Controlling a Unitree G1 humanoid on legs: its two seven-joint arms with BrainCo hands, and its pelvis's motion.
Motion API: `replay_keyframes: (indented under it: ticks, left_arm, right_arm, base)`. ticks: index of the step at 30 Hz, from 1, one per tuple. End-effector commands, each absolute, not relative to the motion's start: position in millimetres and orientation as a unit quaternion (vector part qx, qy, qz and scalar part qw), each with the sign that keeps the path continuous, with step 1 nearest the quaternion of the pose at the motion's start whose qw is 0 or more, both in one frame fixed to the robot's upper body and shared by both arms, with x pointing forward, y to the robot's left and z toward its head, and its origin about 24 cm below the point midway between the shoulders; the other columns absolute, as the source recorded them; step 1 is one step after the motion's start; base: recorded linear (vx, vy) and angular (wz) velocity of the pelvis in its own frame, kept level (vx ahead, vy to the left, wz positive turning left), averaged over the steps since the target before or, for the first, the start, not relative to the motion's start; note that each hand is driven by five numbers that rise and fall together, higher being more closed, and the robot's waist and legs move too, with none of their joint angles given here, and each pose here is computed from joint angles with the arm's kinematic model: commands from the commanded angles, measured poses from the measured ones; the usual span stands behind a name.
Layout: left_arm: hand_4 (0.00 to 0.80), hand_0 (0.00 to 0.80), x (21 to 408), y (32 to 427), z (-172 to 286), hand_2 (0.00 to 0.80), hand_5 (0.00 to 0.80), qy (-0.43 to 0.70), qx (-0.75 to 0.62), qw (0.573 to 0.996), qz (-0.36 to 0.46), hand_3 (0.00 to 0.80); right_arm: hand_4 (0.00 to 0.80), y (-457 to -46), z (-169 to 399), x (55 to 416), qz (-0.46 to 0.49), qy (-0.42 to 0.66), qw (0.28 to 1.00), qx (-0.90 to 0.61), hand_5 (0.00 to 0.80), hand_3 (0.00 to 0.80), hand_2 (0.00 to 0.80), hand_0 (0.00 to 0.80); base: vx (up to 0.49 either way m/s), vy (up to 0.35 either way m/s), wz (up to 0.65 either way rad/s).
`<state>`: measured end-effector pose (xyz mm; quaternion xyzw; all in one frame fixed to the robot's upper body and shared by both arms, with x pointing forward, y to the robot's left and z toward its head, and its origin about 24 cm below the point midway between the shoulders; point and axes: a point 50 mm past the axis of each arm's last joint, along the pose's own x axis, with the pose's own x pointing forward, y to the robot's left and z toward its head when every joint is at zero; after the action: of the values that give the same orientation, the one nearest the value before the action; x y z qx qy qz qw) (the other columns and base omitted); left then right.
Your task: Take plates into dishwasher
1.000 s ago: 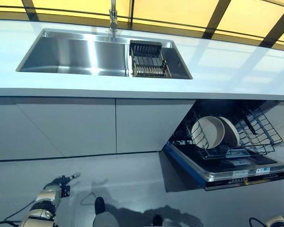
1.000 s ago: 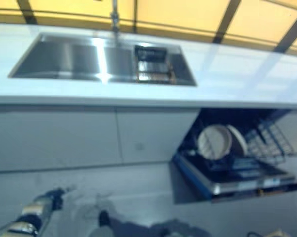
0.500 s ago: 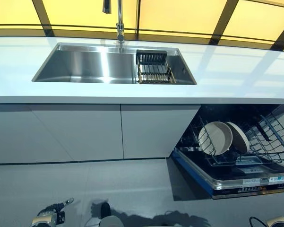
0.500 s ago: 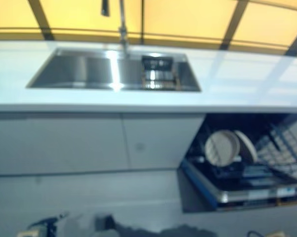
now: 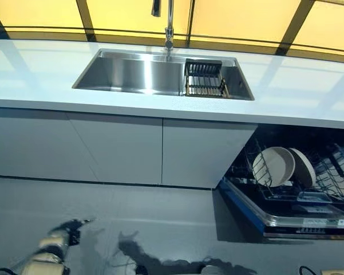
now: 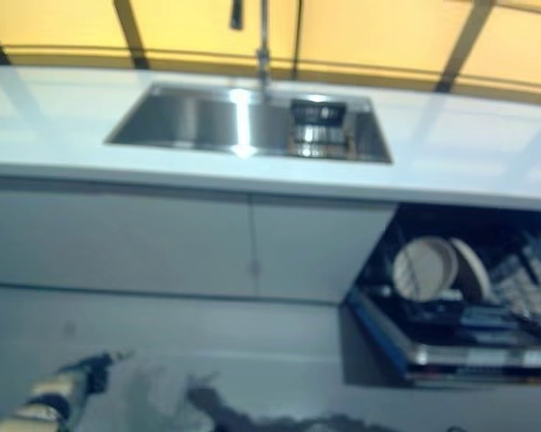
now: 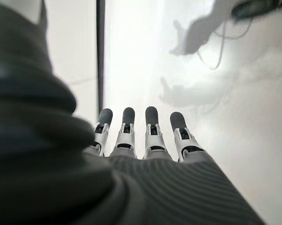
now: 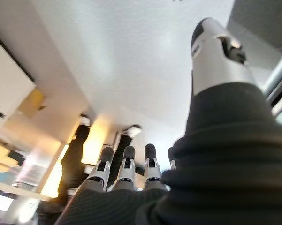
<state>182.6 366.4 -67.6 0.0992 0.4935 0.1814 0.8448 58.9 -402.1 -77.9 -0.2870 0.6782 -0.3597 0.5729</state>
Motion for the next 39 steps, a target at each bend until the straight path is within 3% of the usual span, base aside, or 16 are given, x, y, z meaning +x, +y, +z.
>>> replay_keyframes:
  ticks: [1,9,15,18,23,30,39]
  left_arm:
    - [0.0,0.0,175.4,347.9,-85.4,0.0,0.0,0.522,0.125,0.833,0.138,0.0]
    - [0.0,0.0,147.9,334.7,-106.8,0.0,0.0,0.566,0.13,0.8,0.149,0.0]
    - [0.0,0.0,131.7,326.1,-117.4,0.0,0.0,0.595,0.125,0.777,0.161,0.0]
    - [0.0,0.0,147.7,319.4,-114.2,0.0,0.0,0.587,0.125,0.788,0.134,0.0]
    - [0.0,0.0,177.1,293.3,-113.4,0.0,0.0,0.561,0.124,0.81,0.119,0.0]
    - [0.0,0.0,182.2,271.5,-119.8,0.0,0.0,0.555,0.092,0.818,0.118,0.0]
    - [0.0,0.0,196.7,252.2,-119.2,0.0,0.0,0.549,0.043,0.825,0.129,0.0]
  right_arm:
    - [0.0,-428.5,-53.4,46.9,-0.373,0.694,0.525,-0.322,0.0,0.0,0.0,0.0]
    - [0.0,-400.0,-82.1,38.0,-0.394,0.7,0.577,-0.146,0.0,0.0,0.0,0.0]
    - [0.0,-382.8,-94.0,53.1,-0.369,0.699,0.6,-0.126,0.0,0.0,0.0,0.0]
    - [0.0,-378.9,-96.3,58.5,-0.386,0.685,0.608,-0.113,0.0,0.0,0.0,0.0]
    - [0.0,-372.3,-95.3,88.6,-0.436,0.629,0.644,-0.009,0.0,0.0,0.0,0.0]
    - [0.0,-369.0,-87.9,131.5,-0.487,0.507,0.696,0.148,0.0,0.0,0.0,0.0]
    - [0.0,-372.3,-54.3,196.9,-0.487,0.371,0.739,0.281,0.0,0.0,0.0,0.0]
  base:
    - [-0.059,0.018,-0.25]
    - [-0.111,-0.152,-0.27]
    - [-0.019,-0.321,-0.32]
    - [-0.128,-0.274,-0.33]
    - [-0.257,-0.121,-0.04]
    - [-0.068,0.011,-0.04]
    - [-0.036,0.039,0.02]
